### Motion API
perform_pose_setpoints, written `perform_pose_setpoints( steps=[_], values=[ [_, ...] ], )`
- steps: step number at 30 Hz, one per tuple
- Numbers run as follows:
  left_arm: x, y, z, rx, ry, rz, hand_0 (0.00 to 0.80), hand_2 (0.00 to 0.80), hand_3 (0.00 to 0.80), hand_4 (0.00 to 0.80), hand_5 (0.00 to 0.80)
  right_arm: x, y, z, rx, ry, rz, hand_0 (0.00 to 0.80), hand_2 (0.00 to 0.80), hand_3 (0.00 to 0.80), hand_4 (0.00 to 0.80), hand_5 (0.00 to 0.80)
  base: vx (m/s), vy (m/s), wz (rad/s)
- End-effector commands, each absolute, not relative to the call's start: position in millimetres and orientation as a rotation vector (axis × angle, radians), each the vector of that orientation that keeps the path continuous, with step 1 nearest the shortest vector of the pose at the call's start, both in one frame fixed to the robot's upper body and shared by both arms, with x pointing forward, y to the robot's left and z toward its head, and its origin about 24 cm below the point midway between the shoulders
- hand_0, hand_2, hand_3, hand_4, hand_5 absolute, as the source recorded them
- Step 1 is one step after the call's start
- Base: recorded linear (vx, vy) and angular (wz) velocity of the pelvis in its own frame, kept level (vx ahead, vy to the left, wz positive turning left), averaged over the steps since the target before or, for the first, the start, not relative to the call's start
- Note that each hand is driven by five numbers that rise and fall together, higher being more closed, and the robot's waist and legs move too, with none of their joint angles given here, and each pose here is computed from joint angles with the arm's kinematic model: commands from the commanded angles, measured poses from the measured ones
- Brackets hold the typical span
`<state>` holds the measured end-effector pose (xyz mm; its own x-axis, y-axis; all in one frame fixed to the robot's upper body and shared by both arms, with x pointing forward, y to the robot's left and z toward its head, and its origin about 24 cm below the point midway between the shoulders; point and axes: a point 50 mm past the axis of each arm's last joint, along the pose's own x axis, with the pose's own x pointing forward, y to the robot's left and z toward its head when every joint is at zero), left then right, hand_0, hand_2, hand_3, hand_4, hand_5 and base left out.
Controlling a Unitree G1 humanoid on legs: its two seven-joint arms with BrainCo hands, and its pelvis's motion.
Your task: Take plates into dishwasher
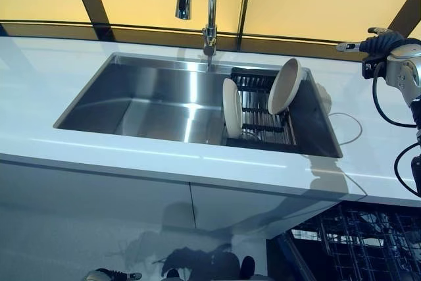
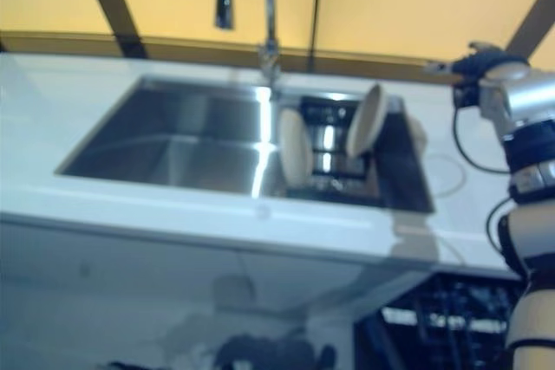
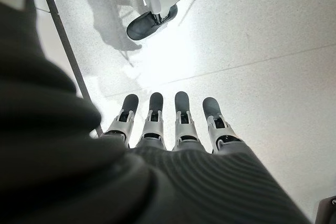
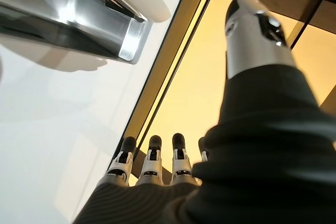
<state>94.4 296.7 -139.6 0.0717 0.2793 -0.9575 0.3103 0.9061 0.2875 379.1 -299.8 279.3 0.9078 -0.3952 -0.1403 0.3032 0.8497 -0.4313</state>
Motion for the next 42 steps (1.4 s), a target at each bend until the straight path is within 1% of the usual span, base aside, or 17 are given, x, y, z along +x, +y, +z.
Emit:
perform_pose_setpoints(
  steps=[1,5,11,29,42],
  values=[
    [100,310,-133,0.521,1.543,0.039,0.0,0.0,0.0,0.0,0.0,378,-285,327,-0.522,0.075,-0.395,0.0,0.0,0.0,0.0,0.0,-0.037,0.014,-0.02],
    [106,307,-132,0.518,1.525,0.029,0.0,0.0,0.0,0.0,0.0,380,-278,330,-0.529,0.045,-0.393,0.0,0.0,0.0,0.0,0.0,-0.064,0.02,0.01],
    [106,305,-133,0.513,1.527,0.023,0.0,0.0,0.0,0.0,0.0,381,-273,330,-0.525,0.022,-0.368,0.0,0.0,0.0,0.0,0.0,-0.032,0.014,0.0],
    [112,303,-133,0.488,1.493,0.053,0.0,0.0,0.0,0.0,0.0,389,-255,313,-0.508,0.017,-0.315,0.0,0.0,0.0,0.0,0.0,0.003,0.01,0.01],
    [115,301,-133,0.474,1.489,0.071,0.0,0.0,0.0,0.0,0.0,392,-250,307,-0.508,0.042,-0.3,0.0,0.0,0.0,0.0,0.0,0.001,0.002,0.0]
  ],
)
